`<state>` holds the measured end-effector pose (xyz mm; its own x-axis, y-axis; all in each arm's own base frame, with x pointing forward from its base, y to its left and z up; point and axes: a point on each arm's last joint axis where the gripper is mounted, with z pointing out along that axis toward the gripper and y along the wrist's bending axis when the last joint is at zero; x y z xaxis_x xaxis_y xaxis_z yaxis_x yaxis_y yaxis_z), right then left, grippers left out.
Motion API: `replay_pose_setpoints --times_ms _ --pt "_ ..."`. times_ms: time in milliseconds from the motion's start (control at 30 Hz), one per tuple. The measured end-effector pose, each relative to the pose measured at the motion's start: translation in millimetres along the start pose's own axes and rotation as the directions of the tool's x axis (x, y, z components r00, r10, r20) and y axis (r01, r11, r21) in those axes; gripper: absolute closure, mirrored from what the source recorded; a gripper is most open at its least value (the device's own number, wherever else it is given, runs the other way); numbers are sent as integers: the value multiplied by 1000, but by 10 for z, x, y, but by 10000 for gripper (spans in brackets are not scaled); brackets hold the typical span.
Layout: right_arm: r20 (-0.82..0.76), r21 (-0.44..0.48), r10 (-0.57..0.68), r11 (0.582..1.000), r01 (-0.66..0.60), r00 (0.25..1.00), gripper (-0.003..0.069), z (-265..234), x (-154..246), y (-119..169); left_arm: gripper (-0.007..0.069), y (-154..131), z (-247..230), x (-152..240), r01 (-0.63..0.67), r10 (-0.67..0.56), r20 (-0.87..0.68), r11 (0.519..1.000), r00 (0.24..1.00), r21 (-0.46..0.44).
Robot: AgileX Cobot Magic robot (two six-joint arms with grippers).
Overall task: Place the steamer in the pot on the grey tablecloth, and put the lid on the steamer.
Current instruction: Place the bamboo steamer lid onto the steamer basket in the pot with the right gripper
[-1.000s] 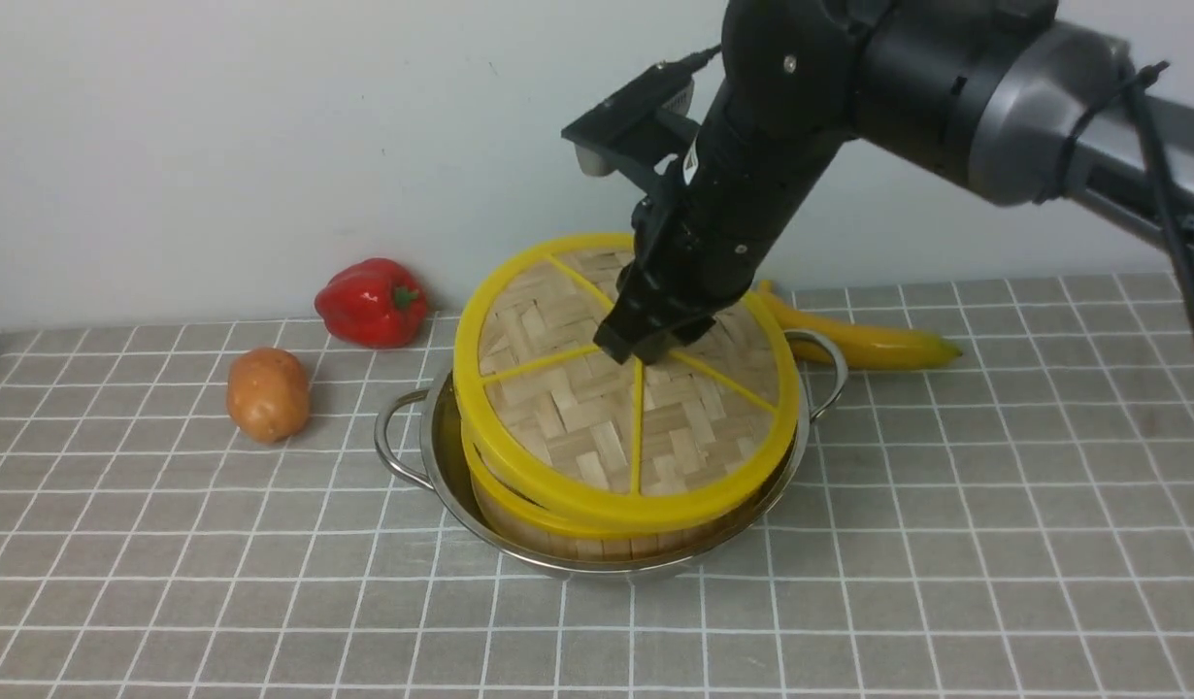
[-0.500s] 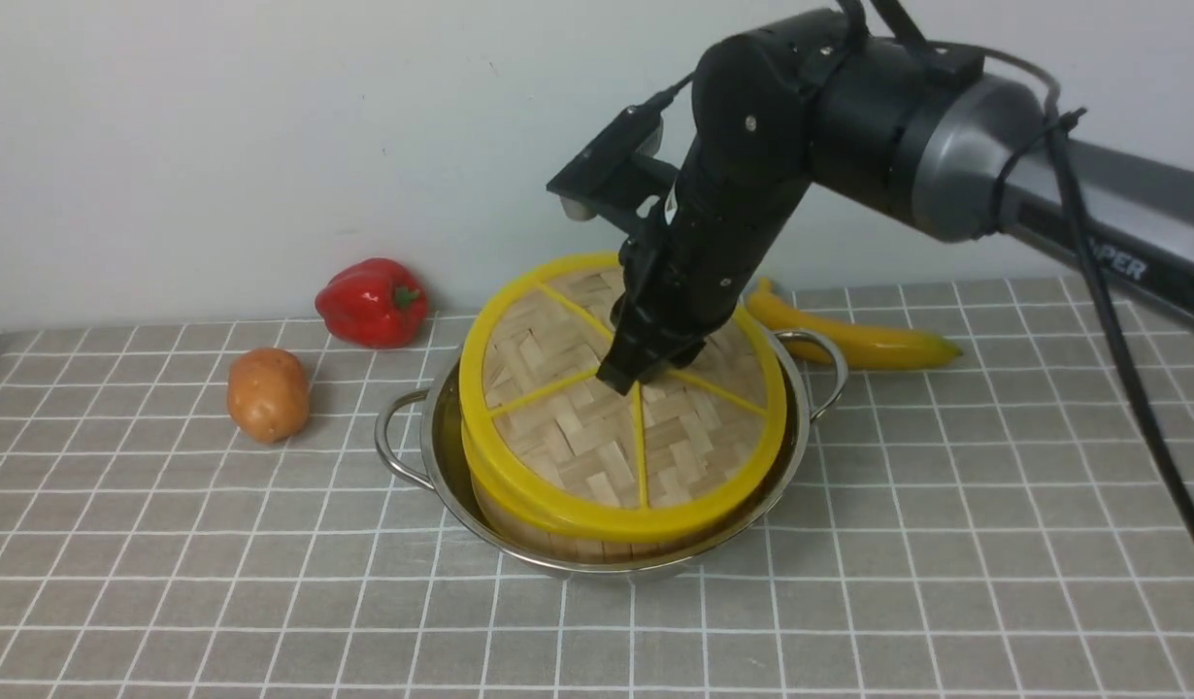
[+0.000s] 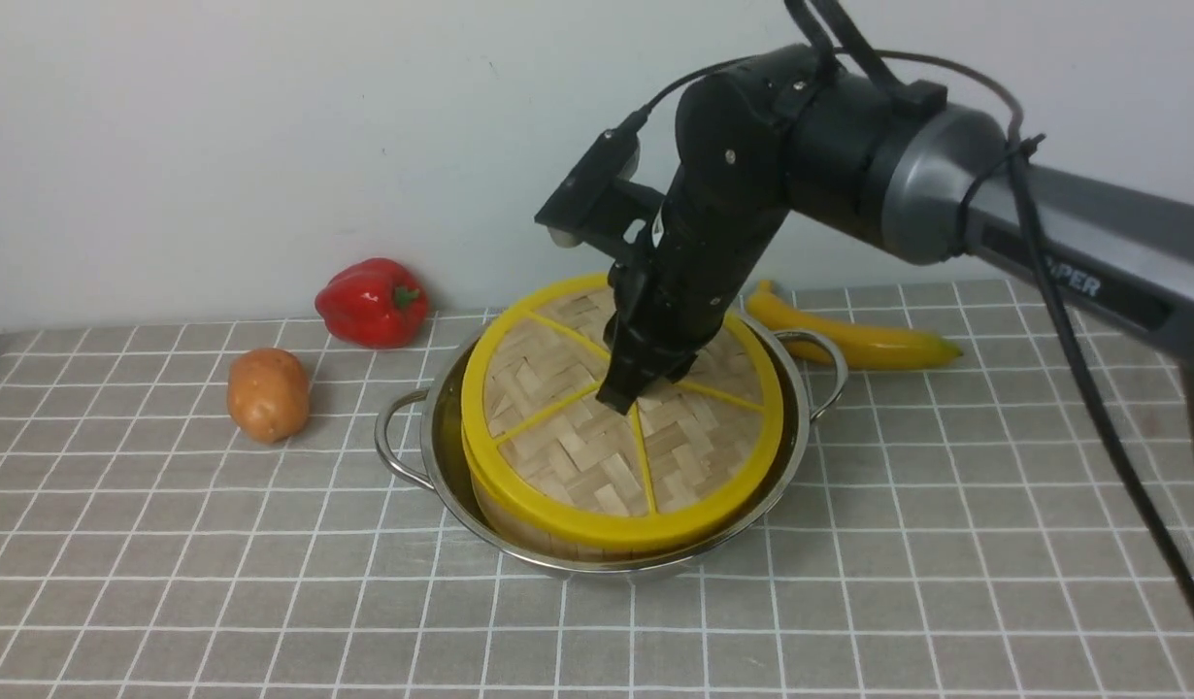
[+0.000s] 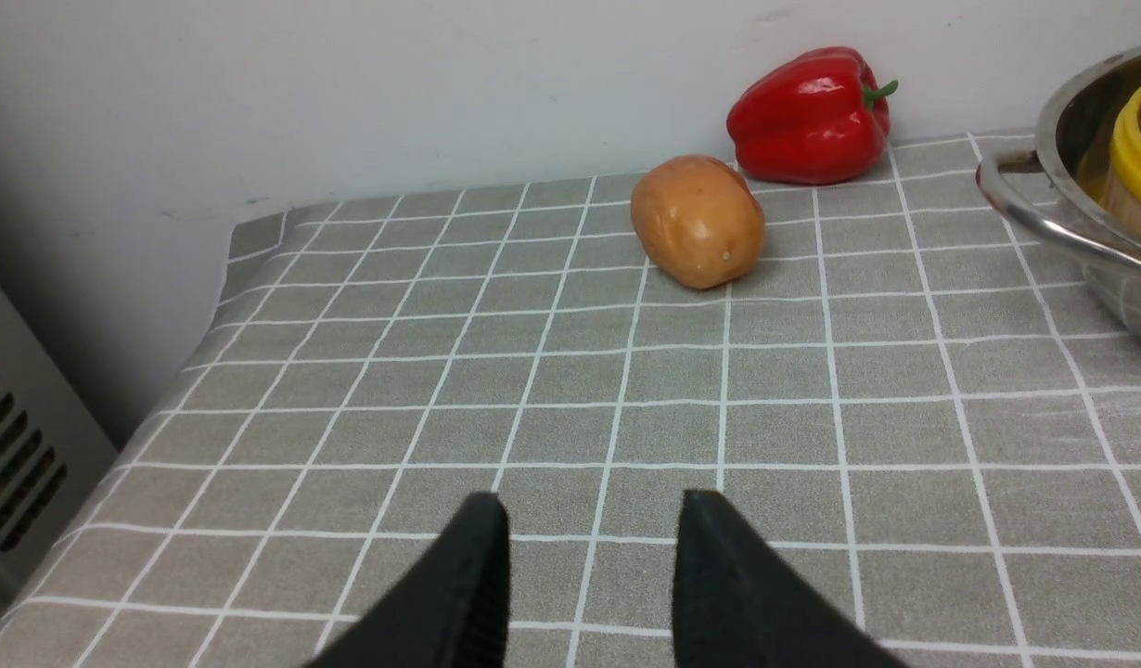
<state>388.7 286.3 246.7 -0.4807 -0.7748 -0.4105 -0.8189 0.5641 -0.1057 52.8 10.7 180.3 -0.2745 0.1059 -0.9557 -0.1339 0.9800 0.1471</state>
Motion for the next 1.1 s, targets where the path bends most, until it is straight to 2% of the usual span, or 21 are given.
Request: replay_pose_setpoints --times_ms 1100 --pt "32 29 -235 972 234 971 515 45 -34 -17 382 0 0 0 0 0 0 1000 1000 0"
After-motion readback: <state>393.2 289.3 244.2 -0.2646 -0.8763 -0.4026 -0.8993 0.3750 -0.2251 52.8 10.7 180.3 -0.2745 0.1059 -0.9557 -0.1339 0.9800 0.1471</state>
